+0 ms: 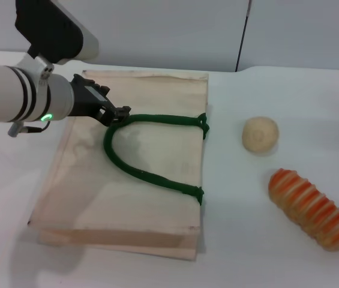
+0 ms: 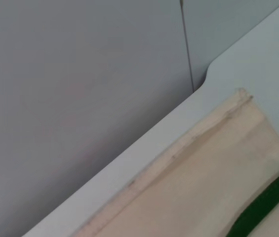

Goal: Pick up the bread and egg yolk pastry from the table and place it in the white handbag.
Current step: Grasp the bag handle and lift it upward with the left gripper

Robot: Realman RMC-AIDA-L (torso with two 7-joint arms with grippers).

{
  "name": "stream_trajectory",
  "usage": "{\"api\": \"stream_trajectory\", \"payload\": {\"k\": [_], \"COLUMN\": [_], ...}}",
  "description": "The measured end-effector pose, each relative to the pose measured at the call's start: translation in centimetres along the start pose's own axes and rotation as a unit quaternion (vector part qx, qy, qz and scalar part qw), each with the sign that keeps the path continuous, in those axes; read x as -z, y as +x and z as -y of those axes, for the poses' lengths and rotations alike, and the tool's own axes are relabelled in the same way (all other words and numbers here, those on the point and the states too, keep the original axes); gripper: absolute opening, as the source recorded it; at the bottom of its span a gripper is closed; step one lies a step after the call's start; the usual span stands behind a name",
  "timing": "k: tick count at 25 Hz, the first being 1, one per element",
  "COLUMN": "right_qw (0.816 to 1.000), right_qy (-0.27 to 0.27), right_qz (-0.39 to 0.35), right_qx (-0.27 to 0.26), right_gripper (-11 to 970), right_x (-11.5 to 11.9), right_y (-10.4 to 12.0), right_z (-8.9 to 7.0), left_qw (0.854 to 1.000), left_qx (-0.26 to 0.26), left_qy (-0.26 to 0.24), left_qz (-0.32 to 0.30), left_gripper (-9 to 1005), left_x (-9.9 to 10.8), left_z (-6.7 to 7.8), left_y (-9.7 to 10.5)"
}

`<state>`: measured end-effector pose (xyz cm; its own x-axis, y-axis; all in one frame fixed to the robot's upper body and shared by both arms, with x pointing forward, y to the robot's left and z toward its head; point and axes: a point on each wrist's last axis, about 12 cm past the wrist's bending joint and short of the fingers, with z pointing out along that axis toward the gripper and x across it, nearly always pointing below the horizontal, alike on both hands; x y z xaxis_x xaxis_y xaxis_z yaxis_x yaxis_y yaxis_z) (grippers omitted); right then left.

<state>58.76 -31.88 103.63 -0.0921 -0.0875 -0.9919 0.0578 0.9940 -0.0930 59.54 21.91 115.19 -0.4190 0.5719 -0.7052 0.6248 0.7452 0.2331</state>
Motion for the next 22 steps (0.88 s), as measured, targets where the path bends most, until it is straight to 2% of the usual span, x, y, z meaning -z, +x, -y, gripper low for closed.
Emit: {"api": "stream_trajectory", "payload": {"k": [6,12,22], "right_qw": [1.000,1.000,1.000], "right_qy": [0.000,0.000,0.000], "right_qz": [0.000,0.001,0.000], "right_qx": [0.000,0.000,0.000], "right_gripper": [756,756,756], "right_x": [0.0,0.0,0.0], "right_y": [0.0,0.0,0.0], "right_z": [0.0,0.0,0.0], "left_qw": [1.000,0.999,0.999], "left_qx": [0.023,0.026,0.041], "left_qy": [0.009,0.013,0.015], "left_qz": [-0.004,-0.014,-0.024], "left_gripper": [611,609,606], "left_x": [-0.9,-1.9,-2.6], "left_z": [0.1,0.7,0.7], "left_y": [0.9,1.5,2.5]}}
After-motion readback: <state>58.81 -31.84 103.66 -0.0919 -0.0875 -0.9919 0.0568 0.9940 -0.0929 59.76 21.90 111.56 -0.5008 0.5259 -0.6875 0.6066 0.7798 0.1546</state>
